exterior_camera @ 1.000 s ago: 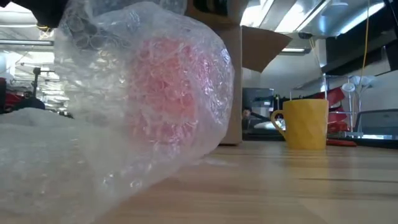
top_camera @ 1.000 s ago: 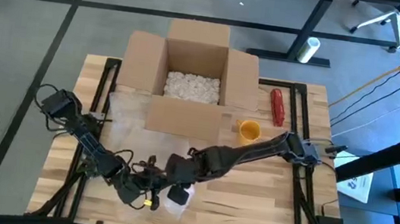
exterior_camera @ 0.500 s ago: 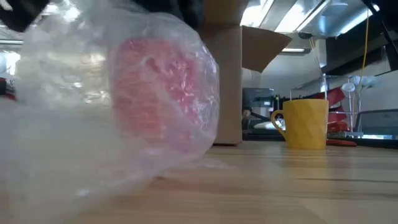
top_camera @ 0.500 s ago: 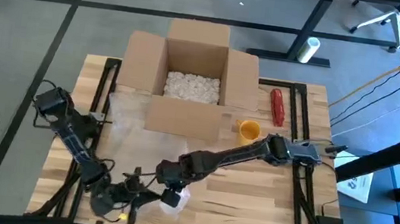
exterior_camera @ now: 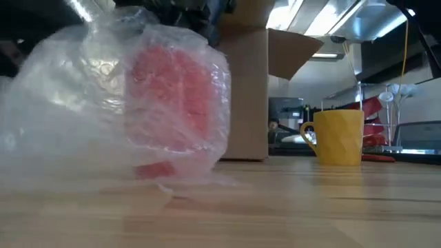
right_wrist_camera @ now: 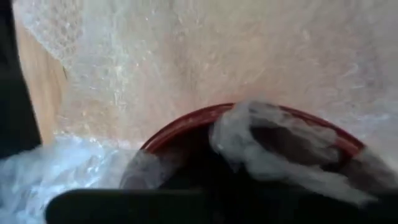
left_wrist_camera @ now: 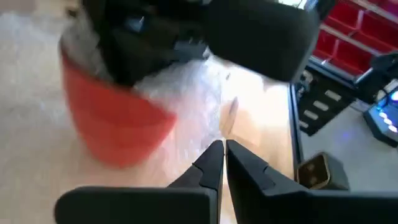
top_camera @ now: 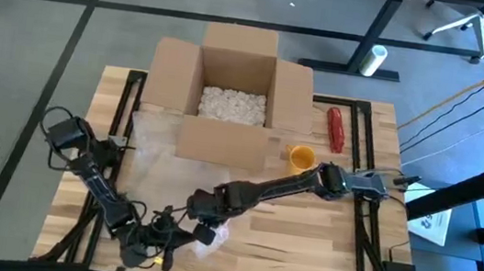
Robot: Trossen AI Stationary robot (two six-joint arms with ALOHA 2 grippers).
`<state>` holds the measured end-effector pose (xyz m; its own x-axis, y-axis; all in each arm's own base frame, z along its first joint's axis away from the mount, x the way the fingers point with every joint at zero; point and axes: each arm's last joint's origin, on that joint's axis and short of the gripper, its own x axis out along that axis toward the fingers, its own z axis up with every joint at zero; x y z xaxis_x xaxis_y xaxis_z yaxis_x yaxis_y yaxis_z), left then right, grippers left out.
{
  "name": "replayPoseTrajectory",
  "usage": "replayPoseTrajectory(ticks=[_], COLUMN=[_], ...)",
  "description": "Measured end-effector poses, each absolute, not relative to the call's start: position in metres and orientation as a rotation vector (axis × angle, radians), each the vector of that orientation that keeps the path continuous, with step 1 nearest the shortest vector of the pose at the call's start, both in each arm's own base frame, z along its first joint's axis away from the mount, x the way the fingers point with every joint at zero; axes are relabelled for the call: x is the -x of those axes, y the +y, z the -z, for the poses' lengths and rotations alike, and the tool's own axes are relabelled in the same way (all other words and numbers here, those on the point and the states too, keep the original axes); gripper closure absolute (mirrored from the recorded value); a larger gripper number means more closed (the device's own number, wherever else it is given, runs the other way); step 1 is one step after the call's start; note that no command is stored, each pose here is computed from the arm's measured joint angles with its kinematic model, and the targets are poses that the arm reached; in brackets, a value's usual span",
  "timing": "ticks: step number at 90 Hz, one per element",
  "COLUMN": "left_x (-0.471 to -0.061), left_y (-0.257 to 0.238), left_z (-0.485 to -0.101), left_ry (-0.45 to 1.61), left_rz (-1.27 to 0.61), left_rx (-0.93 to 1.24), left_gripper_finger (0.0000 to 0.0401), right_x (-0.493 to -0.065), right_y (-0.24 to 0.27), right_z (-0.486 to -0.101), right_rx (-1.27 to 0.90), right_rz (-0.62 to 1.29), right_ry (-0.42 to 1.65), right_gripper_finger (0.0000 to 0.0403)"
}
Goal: Wrap mug
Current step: Wrap the red mug with bubble wrap
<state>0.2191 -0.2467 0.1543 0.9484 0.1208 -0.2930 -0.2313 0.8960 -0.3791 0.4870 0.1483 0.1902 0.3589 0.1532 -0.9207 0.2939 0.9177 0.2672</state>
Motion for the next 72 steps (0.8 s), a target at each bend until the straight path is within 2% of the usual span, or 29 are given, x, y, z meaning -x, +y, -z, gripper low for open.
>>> replayPoseTrajectory(ticks=[28, 54, 72], left_x=[-0.231, -0.234, -0.236], left_y=[-0.235, -0.232, -0.229], left_z=[-0.158, -0.158, -0.158], left_ry=[0.210, 0.209, 0.206], left_rz=[-0.272, -0.286, -0.301], left_rx=[0.324, 0.296, 0.294], left_gripper_finger=[0.0401, 0.0401, 0.0401], right_x=[-0.485, -0.471, -0.462], right_y=[0.152, 0.163, 0.162], right_z=[-0.194, -0.250, -0.262], right_rx=[-0.480, -0.461, -0.415], right_rz=[0.056, 0.040, 0.133], right_ry=[1.234, 1.190, 1.164], right_gripper_finger=[0.0403, 0.0403, 0.0403])
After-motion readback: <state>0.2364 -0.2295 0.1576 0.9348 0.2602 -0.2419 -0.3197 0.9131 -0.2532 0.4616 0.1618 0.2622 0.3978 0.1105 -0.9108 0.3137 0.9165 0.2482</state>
